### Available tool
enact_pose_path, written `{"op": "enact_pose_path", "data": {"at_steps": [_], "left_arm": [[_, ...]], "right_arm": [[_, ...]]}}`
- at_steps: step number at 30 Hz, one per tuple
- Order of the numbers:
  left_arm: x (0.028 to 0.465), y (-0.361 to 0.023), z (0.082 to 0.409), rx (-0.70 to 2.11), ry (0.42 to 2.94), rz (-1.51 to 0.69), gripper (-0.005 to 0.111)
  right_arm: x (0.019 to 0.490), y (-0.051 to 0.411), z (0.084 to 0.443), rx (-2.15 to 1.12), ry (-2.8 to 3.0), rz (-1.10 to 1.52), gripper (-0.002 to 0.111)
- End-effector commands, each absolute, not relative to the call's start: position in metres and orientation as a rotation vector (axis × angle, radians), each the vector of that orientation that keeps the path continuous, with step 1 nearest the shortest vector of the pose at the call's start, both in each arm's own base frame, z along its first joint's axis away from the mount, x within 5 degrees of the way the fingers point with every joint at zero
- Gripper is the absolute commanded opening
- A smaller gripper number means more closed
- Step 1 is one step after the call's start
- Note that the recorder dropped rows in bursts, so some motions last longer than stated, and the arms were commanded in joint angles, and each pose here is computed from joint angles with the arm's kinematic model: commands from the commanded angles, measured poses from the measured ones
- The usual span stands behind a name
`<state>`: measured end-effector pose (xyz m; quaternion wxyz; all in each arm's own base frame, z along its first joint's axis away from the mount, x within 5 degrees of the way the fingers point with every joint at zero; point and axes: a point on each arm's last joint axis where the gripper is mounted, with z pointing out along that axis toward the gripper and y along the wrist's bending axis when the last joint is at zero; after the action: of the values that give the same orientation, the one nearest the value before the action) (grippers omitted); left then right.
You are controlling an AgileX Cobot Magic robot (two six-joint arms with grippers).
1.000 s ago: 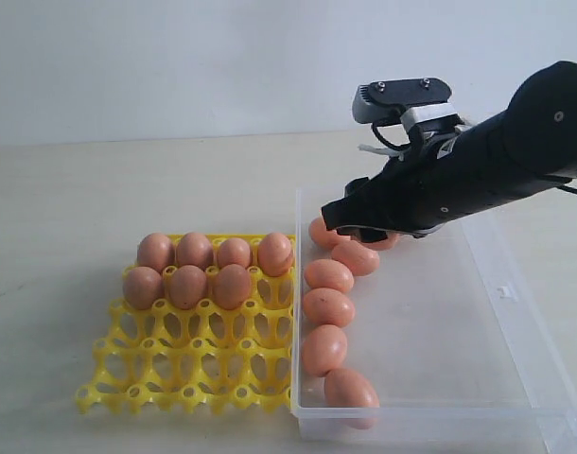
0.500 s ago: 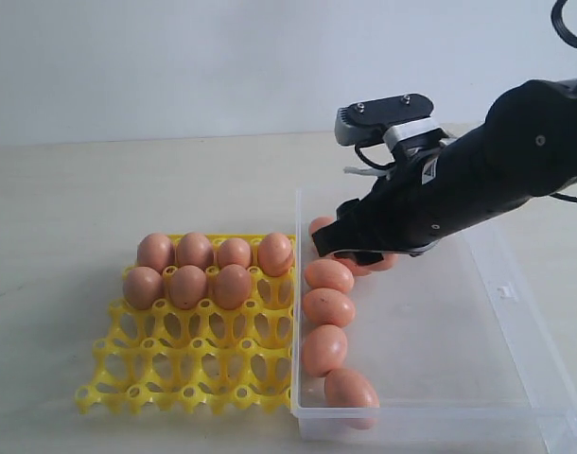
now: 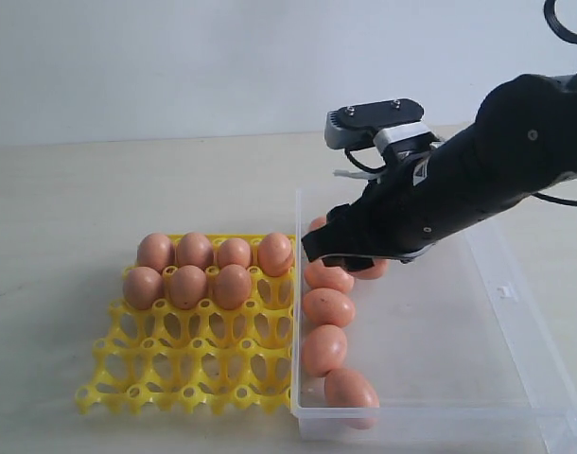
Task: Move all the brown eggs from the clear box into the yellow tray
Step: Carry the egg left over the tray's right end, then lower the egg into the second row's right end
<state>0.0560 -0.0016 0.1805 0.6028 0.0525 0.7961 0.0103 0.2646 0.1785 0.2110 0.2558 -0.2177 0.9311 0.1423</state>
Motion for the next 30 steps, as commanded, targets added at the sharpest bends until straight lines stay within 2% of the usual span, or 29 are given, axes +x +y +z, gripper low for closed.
{"op": "enact_pose_path", "data": {"at_steps": [1,10,17,30], "left_arm": [[0.056,-0.002,0.183,0.122,1.830,0.013,0.000],[0.056,-0.002,0.183,0.122,1.830,0.013,0.000],[0.056,-0.002,0.183,0.122,1.830,0.013,0.000],[0.056,-0.002,0.183,0.122,1.830,0.013,0.000]], "right_arm": [[0.267,0.187,0.222,-0.604,2.434,0.550,0.023],[0.266,0.198,0.214,-0.651,2.421,0.689,0.023],[0.273,0.204,0.220,-0.799,2.476,0.653,0.023],[0.307,0.209,0.225,-0.972,2.629,0.334,0.023]]}}
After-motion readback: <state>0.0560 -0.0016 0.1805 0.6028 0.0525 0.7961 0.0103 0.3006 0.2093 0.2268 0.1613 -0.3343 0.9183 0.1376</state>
